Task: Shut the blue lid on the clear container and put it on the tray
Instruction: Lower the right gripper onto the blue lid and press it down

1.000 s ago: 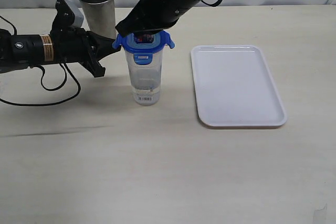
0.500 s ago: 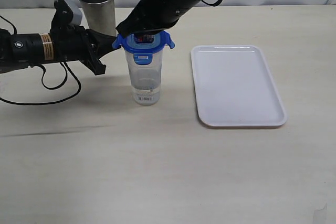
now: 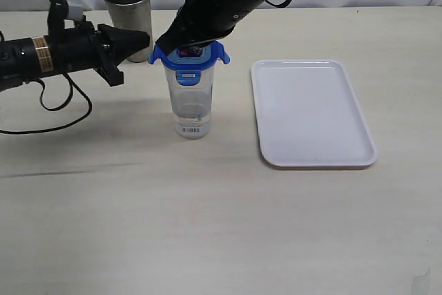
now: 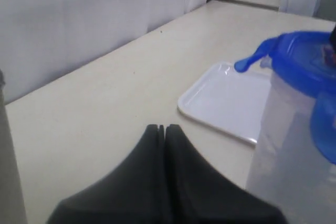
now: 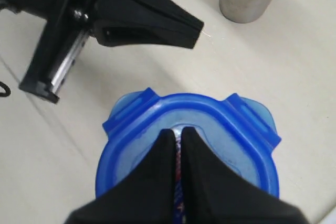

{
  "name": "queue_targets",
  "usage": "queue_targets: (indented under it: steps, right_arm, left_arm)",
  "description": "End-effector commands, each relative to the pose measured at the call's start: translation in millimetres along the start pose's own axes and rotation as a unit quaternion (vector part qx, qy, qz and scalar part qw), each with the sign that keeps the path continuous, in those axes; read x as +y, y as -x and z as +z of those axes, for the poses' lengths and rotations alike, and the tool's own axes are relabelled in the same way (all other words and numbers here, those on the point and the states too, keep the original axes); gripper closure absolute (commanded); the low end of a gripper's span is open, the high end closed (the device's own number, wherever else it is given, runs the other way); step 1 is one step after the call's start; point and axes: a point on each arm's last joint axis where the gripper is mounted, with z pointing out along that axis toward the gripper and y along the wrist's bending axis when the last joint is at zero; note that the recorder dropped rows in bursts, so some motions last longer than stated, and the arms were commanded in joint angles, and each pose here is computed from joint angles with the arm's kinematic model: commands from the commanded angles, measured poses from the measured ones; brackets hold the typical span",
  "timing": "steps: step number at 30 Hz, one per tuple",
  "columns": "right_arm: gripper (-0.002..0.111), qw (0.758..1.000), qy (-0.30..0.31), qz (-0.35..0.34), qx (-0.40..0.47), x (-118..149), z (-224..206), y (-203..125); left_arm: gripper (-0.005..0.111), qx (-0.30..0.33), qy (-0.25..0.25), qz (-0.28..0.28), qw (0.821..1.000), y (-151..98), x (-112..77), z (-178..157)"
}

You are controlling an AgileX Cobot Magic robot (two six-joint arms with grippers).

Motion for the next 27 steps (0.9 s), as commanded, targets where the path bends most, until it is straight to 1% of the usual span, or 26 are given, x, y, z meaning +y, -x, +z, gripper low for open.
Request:
queue_targets:
  steps: [1, 5, 13, 16, 20, 23, 27]
  right_arm:
    - [0.104, 0.999, 0.007, -0.019, 0.035, 0.3, 6.5, -8.7]
    - [0.104, 1.000, -0.002, -0.024, 0.016, 0.1, -0.9, -3.4]
    - [0.104, 0.999, -0.015, -0.031, -0.031, 4.9, -33.3, 9.5]
    - [0.104, 0.999, -0.005, -0.028, -0.017, 6.9, -34.1, 6.9]
    - [0.104, 0.999, 0.011, -0.028, 0.013, 9.6, -33.3, 0.6]
    - [0.104, 0.999, 0.016, -0.026, 0.028, 10.4, -29.9, -5.4]
    - [0.104, 0.999, 0.016, -0.025, 0.034, 10.2, -25.2, -11.1]
  left_arm:
    - [0.107, -0.022, -0.032, -0.003, 0.999, 3.8, 4.3, -15.9]
    - [0.107, -0.021, -0.034, -0.003, 0.999, 3.6, 4.0, -15.9]
    - [0.107, -0.024, -0.033, -0.004, 0.999, 4.3, 3.4, -14.5]
    - [0.107, -0.027, -0.040, 0.003, 0.999, 5.9, -2.1, -7.5]
    - [0.107, -0.030, -0.049, 0.034, 0.998, 7.5, -8.7, -0.1]
    - [0.107, -0.035, -0.043, 0.032, 0.998, 8.7, -8.5, 1.3]
    - [0.107, -0.035, -0.047, 0.034, 0.998, 8.8, -10.4, 3.1]
